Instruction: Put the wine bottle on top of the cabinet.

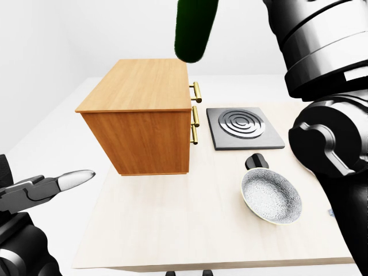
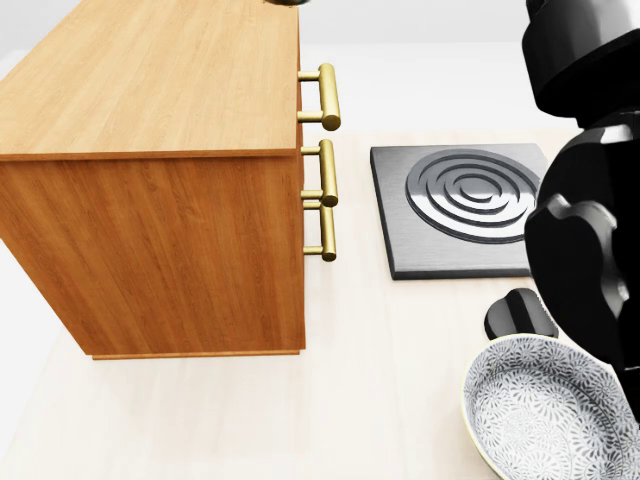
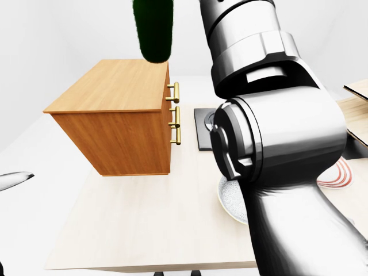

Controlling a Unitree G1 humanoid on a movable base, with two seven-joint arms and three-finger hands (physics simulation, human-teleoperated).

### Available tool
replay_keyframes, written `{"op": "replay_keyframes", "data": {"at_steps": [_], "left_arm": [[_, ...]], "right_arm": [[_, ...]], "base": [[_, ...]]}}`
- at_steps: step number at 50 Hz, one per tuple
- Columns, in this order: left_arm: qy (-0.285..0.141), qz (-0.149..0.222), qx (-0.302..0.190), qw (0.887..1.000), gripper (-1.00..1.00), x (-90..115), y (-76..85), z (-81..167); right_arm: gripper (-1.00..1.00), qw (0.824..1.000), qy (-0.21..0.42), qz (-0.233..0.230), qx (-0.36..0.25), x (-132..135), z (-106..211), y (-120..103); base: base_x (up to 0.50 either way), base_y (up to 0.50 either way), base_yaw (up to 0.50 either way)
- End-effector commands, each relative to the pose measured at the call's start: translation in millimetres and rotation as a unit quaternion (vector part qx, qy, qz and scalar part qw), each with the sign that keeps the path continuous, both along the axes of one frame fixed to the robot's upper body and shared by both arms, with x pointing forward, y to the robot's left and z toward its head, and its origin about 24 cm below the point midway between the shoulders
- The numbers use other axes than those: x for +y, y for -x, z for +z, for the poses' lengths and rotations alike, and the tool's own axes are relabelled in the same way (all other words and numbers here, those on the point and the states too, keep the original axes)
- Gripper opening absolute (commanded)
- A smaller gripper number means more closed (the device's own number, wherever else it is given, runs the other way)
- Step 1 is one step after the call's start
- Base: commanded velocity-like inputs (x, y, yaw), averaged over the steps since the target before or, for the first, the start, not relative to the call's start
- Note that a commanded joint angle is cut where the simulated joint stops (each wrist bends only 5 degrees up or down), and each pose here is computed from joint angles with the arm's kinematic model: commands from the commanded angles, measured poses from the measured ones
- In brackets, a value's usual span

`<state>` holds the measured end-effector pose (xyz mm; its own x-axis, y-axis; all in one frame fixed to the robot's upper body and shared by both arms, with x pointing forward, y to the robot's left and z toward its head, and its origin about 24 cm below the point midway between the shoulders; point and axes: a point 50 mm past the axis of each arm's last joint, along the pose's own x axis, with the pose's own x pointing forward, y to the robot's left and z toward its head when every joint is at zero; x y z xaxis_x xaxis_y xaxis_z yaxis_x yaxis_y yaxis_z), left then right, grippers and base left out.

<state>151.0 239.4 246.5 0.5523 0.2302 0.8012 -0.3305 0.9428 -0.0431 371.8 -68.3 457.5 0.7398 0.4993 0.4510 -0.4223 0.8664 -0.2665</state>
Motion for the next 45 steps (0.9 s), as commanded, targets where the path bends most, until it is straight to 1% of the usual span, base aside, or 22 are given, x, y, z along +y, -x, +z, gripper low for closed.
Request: {"op": "replay_keyframes", "data": {"at_steps": [1,15,21,24,28,33,37,41,45], "left_arm": [[0.001,0.002,0.001,1.0,1.0,1,0.0,0],[0.001,0.002,0.01,1.0,1.0,2,-2.1,-3],[0.003,0.001,0.016,1.0,1.0,1,-4.0,-5],[0.0,0.002,0.006,1.0,1.0,1,-0.6,-2],[0.001,0.002,0.012,1.0,1.0,0,-2.9,-4],[0.002,0.003,0.016,1.0,1.0,2,-3.0,-5],[0.002,0.003,0.018,1.0,1.0,1,-4.1,-6],[0.003,0.003,0.022,1.0,1.0,1,-5.1,-7],[0.003,0.004,0.023,1.0,1.0,2,-4.8,-8]], "right_arm": [[-0.94,1.0,-0.024,-0.012,0.007,12,-4,-1],[-0.94,1.0,-0.013,0.014,0.019,25,-14,-3],[-0.94,0.999,0.005,0.03,0.023,34,-19,-3],[-0.93,0.999,0.017,0.042,0.026,39,-23,-3],[-0.94,0.998,0.029,0.058,0.02,44,-21,1],[-0.94,0.997,0.043,0.066,0.021,49,-23,1],[-0.93,0.994,0.07,0.074,0.025,52,-30,0],[-0.93,0.994,0.07,0.077,0.024,53,-29,0],[-0.94,0.995,0.058,0.081,0.025,53,-27,1]], "base": [[0.0,0.0,0.0],[0.0,0.0,0.0],[0.0,0.0,0.0],[0.0,0.0,0.0],[0.0,0.0,0.0],[0.0,0.0,0.0],[0.0,0.0,0.0],[0.0,0.0,0.0],[0.0,0.0,0.0]]}}
